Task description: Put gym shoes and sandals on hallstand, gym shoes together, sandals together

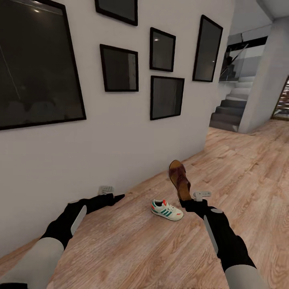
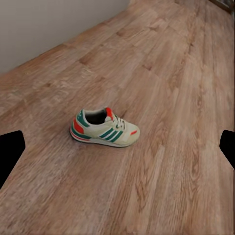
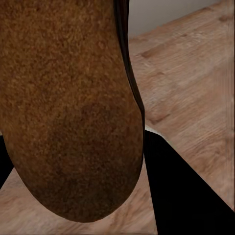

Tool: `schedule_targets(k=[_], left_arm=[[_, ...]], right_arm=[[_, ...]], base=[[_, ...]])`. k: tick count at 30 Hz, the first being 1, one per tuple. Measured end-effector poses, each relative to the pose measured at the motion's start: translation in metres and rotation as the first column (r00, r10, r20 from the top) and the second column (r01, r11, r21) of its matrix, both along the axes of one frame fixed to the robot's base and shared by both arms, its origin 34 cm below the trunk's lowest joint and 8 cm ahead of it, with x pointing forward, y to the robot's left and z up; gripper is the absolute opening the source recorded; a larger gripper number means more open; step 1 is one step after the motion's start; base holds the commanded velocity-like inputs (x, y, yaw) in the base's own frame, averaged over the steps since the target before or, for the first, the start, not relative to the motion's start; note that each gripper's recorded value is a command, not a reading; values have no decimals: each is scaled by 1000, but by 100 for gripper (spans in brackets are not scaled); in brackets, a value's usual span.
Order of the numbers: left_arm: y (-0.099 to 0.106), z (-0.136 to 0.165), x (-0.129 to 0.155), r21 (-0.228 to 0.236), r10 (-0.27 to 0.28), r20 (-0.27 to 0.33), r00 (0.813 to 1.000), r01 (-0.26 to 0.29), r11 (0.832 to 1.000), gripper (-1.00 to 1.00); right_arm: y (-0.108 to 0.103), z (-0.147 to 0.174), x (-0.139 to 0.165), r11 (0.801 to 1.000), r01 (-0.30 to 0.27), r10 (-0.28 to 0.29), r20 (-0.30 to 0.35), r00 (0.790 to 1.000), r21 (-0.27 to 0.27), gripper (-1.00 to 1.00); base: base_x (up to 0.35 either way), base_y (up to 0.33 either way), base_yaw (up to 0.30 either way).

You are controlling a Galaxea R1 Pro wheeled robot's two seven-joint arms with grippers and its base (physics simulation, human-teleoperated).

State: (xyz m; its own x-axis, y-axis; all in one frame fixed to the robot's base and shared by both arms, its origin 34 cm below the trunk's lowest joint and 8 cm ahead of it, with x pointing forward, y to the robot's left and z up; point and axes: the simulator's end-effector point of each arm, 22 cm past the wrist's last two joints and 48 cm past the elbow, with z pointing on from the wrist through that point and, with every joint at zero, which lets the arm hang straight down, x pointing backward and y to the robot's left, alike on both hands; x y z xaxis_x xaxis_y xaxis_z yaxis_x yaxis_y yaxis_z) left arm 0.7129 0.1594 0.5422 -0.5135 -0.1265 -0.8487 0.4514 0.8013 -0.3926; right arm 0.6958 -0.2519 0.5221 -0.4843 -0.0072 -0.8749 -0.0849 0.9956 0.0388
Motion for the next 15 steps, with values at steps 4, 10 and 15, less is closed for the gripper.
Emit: schedule_targets(k=[4,10,15], left_arm=[[0,-1,0,1,0,-1,1000,0,1000,100],[0,-1,0,1,0,-1,1000,0,1000,100],[0,0,0,0,0,-1,1000,0,1000,100]], right_arm=[[0,-1,0,1000,0,0,-1,1000,0,-100],[0,0,0,1000,0,0,0,1000,0,-100],[0,0,0,1000,0,0,1,1000,0,-100]], base=[[2,6,-287],[133,174,-295],[212,246,-299]])
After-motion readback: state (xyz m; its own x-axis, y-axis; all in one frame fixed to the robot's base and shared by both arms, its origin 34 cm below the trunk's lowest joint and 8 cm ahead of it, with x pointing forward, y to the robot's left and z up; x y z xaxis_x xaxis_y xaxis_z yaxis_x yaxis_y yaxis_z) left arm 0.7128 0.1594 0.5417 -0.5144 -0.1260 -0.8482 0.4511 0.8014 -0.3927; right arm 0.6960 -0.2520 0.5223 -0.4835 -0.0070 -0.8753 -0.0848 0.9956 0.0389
